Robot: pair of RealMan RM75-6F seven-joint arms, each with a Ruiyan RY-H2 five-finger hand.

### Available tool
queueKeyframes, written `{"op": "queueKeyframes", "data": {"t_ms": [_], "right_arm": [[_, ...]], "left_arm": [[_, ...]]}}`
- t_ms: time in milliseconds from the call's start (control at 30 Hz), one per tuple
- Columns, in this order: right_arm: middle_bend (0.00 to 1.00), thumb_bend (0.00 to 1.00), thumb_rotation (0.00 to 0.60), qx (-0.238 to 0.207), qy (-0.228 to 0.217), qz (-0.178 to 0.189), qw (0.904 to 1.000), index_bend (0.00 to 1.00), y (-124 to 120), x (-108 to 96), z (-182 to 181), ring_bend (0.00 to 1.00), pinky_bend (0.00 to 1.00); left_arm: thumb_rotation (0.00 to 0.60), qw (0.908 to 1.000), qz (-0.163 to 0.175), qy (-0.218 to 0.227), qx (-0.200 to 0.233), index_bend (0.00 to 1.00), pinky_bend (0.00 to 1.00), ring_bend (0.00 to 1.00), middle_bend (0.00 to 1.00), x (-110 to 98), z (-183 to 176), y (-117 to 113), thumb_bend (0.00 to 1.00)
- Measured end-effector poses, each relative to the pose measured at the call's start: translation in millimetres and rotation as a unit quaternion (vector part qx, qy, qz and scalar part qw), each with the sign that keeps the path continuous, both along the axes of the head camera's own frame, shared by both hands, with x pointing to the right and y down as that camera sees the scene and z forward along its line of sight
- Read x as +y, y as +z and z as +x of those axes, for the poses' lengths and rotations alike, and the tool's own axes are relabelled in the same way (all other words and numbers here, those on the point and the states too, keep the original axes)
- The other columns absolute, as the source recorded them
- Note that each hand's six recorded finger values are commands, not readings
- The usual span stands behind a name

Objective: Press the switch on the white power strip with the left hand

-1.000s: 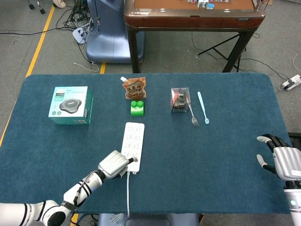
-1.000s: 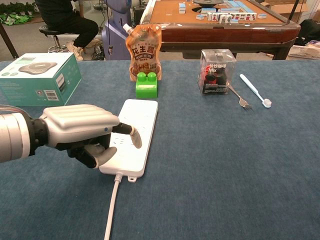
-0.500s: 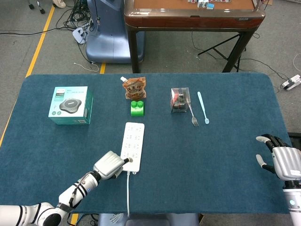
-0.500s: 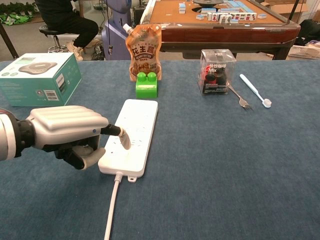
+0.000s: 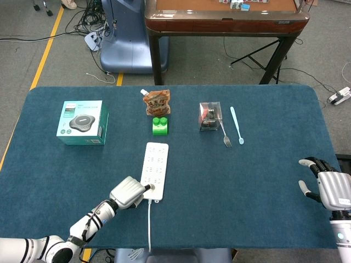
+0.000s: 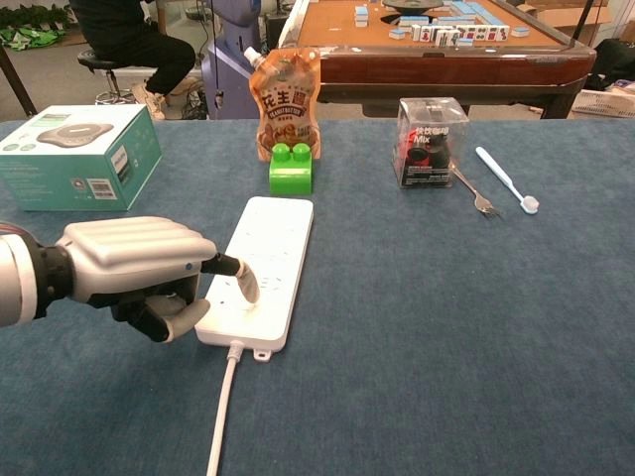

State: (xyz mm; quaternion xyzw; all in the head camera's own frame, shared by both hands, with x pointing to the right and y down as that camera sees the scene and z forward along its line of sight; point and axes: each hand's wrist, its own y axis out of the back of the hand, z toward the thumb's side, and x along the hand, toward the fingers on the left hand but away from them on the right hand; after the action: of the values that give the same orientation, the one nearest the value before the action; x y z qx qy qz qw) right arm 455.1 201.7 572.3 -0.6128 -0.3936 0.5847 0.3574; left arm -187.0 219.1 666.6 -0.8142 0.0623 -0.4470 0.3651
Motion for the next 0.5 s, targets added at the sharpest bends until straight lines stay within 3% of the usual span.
{"op": "queueKeyframes", "data": {"t_ms": [500], "right_arm": [[0.26,0.28,0.6,-0.002,-0.001,-0.006,1.0,0.29,5.0,0.3,-1.5,0.25,0.45]], "left_arm": [[0.6,1.0,-0.006,-0.001,-0.006,0.29,1.0,1.0,0.96,4.3,-2.2,6.3,0.68]]}}
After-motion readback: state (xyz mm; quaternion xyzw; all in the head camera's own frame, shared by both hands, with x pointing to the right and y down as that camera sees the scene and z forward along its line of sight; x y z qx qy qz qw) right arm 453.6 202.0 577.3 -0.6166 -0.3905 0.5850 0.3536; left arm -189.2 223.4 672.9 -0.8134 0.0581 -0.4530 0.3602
